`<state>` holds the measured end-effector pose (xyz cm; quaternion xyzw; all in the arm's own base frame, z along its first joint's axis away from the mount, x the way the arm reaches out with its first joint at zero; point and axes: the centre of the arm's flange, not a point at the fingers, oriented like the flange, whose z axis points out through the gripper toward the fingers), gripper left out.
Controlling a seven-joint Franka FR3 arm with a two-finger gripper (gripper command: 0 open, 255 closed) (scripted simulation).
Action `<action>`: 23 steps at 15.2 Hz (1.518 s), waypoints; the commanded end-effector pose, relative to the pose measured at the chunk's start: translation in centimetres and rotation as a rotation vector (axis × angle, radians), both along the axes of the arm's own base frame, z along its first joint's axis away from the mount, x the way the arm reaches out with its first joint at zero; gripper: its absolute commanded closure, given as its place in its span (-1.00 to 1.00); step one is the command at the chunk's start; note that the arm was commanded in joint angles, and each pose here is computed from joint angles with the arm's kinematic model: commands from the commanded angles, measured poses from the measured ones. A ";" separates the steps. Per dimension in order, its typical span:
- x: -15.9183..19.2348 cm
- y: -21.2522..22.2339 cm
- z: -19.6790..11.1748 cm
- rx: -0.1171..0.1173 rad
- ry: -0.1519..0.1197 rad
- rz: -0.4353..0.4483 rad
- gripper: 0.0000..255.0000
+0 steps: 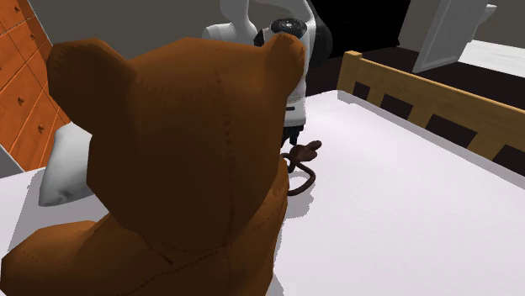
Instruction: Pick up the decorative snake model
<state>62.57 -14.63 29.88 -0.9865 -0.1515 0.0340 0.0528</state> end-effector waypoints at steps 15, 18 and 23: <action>0.1 0.0 -1.5 0.000 0.000 0.000 1.00; 0.1 0.0 0.1 0.000 0.000 0.000 1.00; 0.1 0.0 2.7 0.000 0.000 0.000 1.00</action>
